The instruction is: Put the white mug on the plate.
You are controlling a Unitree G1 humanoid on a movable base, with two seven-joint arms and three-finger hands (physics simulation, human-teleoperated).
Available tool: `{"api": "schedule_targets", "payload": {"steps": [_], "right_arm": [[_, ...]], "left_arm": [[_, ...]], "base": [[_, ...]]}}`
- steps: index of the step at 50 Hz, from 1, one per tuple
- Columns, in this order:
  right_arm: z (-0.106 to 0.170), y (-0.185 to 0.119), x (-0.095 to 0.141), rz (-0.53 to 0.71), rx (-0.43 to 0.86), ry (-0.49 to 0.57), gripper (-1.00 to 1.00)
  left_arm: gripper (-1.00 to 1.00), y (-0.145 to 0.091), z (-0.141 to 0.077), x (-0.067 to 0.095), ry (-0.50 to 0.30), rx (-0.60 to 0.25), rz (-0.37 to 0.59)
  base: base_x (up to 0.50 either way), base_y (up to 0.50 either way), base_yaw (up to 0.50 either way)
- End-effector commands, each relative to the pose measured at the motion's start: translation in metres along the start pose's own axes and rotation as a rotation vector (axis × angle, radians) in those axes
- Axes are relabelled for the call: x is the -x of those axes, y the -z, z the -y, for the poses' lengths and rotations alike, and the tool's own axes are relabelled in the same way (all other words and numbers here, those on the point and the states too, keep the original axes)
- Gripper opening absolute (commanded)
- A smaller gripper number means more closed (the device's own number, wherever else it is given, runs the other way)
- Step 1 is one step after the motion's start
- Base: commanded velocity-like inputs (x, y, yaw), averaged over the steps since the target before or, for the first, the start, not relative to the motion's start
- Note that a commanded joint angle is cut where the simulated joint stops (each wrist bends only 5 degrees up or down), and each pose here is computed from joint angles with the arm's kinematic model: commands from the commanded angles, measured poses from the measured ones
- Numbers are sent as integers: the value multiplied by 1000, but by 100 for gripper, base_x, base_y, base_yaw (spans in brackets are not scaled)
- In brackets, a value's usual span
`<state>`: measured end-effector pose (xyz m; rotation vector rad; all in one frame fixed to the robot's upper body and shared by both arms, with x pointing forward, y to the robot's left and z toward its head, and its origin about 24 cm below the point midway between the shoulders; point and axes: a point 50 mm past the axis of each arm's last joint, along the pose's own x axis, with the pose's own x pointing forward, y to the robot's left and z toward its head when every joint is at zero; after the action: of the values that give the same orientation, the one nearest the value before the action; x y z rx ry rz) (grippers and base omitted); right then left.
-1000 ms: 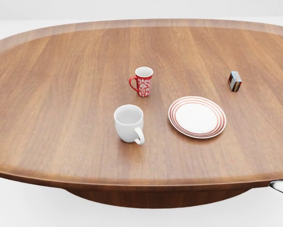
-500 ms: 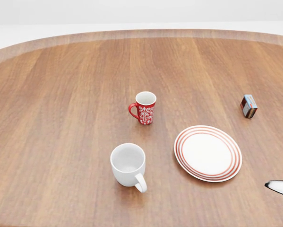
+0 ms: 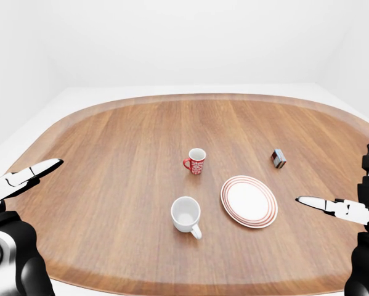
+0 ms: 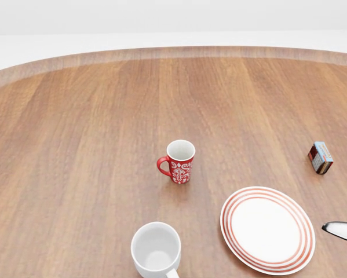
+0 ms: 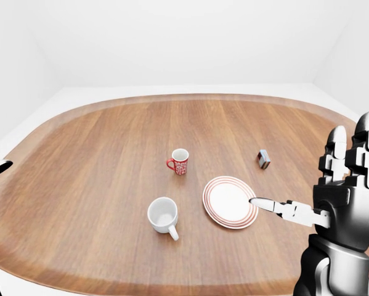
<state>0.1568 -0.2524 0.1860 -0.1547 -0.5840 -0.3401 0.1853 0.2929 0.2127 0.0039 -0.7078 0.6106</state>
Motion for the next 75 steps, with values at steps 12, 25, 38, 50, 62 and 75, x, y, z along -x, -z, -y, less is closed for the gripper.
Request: {"api": "schedule_targets", "payload": {"steps": [12,25,38,50,62,75], "right_arm": [[-1,3,1,-13,-6,-1,100],[-47,-14,-39,152,147,-225,100],[-116,-37,-84,337,578,-594,100],[-161,-21,-133,179,993,-775,100],[-184,12,-146,26,1148,-839,100],[-185,70,-111,-145,1266,-986,100]], "left_arm": [[100,1,0,0,-2,-3,-5],[100,3,2,2,5,-7,-13],[100,2,4,3,13,-6,-8],[100,3,4,3,14,-5,-10],[100,2,5,2,14,-2,-6],[100,4,5,1,11,-4,-12]], "base": [[0,0,0],[0,0,0],[0,0,0],[0,0,0],[0,0,0],[0,0,0]]}}
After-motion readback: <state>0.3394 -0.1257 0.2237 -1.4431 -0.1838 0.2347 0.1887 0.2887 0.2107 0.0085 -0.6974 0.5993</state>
